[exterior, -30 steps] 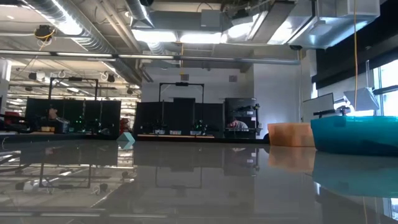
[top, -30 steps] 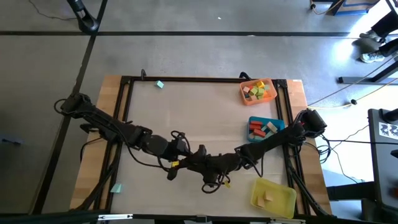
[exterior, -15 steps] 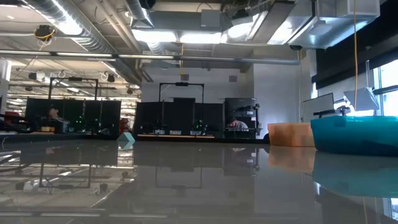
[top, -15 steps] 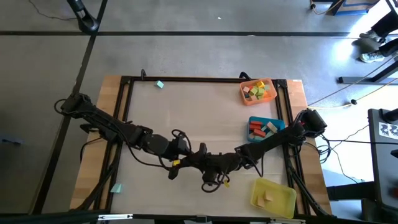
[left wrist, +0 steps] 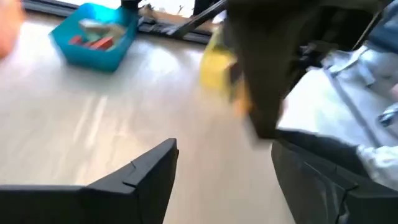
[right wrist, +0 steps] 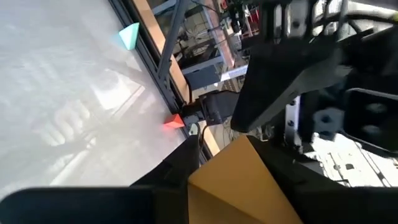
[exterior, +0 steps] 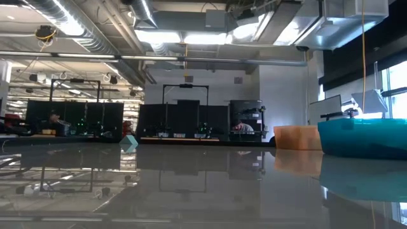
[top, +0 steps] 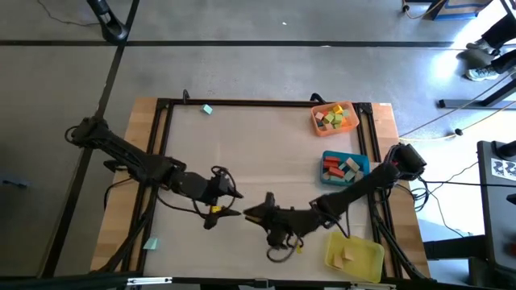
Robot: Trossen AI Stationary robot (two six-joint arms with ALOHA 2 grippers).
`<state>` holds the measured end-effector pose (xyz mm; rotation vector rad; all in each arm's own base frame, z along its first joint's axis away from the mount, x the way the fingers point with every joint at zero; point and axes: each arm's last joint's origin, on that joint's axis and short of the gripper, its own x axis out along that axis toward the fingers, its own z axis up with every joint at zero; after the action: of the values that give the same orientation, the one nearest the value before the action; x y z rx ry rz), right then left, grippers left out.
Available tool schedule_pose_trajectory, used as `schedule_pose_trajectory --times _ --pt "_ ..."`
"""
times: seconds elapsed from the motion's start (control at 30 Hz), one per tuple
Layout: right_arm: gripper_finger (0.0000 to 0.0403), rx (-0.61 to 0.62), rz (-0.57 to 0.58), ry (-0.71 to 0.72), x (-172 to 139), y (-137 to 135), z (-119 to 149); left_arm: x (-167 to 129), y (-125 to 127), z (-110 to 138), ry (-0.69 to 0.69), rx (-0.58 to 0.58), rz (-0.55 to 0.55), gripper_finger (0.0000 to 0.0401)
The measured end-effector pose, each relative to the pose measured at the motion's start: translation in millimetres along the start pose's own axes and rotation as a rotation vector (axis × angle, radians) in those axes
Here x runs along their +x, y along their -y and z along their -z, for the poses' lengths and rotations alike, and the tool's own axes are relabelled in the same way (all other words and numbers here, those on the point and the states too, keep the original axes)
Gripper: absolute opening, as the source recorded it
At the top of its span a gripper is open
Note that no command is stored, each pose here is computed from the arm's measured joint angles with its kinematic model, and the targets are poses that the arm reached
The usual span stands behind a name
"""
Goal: Sort blocks by size
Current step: Put the yellow triangular block into the yellow bin
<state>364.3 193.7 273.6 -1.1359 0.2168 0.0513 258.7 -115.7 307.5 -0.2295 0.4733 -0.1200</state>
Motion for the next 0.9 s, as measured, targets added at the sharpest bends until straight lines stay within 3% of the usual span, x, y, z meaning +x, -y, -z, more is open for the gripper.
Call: schedule_pose_trajectory --times 0.2,0.5,0.67,0.9 --pt "0.0122 0.13 -0.017 -0.055 -32 1 -16 -24 6 18 -0.1 -0.008 -0.146 0.0246" --pt "0.0114 0.678 -0.278 -0.214 -97 7 -10 -36 22 43 -0.188 -0.001 -0.251 0.0248" --pt "0.013 1.024 -0.479 -0.454 -128 3 2 -40 29 47 -0.17 0.022 -0.254 0.0249" --pt "0.0113 1.234 -0.57 -0.945 -171 -32 12 -40 29 47 -0.158 0.018 -0.267 0.0249"
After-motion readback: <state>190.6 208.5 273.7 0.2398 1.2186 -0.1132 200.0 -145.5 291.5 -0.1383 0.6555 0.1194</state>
